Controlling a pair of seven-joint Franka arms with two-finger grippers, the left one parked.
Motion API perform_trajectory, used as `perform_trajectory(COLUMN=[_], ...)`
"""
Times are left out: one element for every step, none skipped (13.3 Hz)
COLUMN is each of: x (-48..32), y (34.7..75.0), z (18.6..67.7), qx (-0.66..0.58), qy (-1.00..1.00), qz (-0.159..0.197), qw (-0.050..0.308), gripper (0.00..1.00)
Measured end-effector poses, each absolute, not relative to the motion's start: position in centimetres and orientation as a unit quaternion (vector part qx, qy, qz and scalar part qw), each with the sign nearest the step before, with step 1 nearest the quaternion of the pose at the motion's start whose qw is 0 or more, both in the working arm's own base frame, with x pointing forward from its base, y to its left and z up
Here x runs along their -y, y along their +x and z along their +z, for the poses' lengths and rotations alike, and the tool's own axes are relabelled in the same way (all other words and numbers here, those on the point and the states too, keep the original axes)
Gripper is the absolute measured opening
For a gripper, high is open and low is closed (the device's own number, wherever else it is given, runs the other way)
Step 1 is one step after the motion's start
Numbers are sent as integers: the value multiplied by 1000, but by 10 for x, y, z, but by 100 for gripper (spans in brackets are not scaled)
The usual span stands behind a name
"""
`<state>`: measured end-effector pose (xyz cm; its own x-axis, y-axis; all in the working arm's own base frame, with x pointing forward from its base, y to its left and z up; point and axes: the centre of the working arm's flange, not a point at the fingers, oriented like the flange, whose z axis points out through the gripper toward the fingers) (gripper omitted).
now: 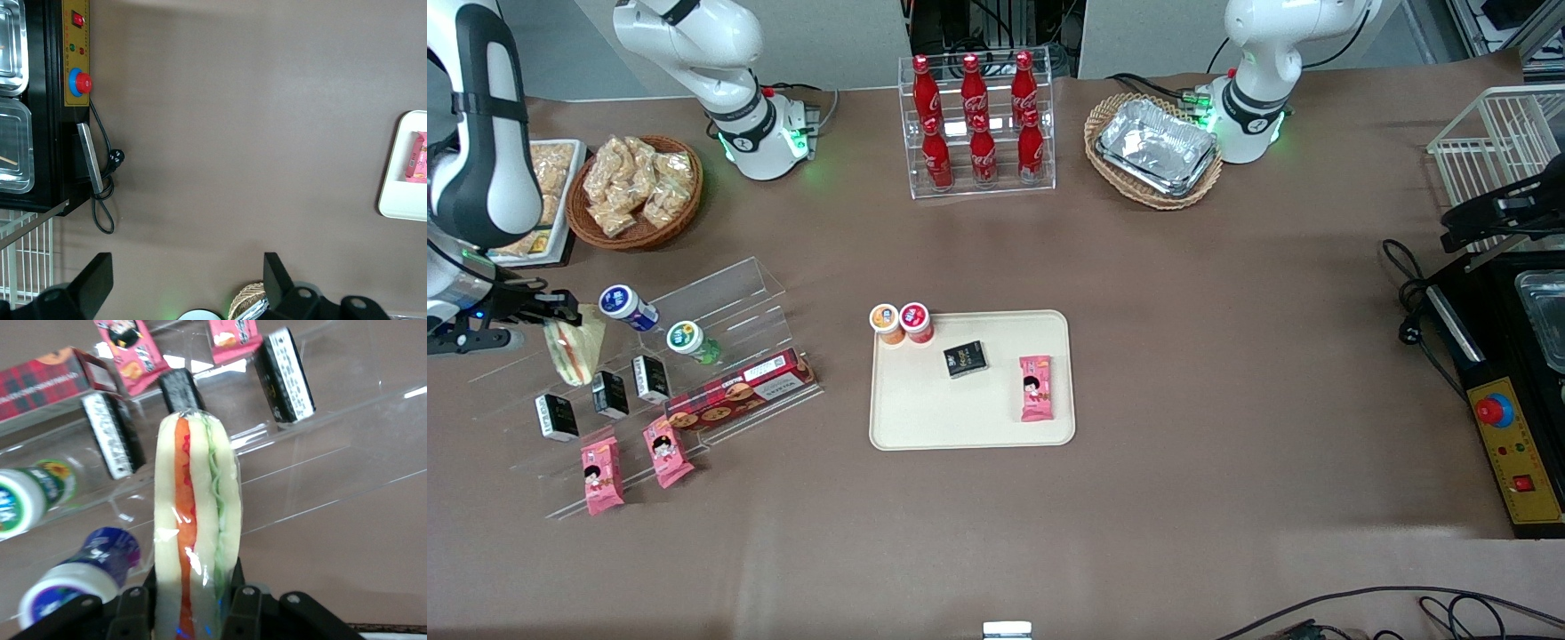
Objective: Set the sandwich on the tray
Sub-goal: 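Lift the sandwich out of the rack with the right gripper, then carry the sandwich over the cream tray beside the black box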
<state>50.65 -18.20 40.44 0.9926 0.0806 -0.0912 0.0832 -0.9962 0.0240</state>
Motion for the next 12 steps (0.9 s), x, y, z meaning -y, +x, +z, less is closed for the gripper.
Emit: perform_trajectory(x=[174, 166, 156, 147, 137, 127, 119, 110, 99, 83, 62, 35], y=[514, 522, 530, 538, 545, 552, 560, 568, 576, 585, 592, 599], z=[422, 442, 461, 478, 492, 506, 517, 525, 529, 531, 533, 534], qx=[-49, -58, -67, -81, -104, -131, -160, -190, -219, -243, -267, -290], qy=[997, 997, 997, 996, 994, 990, 986, 981, 975, 969, 963, 956], qz=[-51, -51, -45, -40, -36, -34, -34, -35, -35, -35, -34, -32], qw=[13, 14, 17, 22, 26, 28, 29, 29, 27, 26, 27, 29], gripper=[41, 41, 41, 41, 41, 41, 41, 41, 41, 41, 41, 41])
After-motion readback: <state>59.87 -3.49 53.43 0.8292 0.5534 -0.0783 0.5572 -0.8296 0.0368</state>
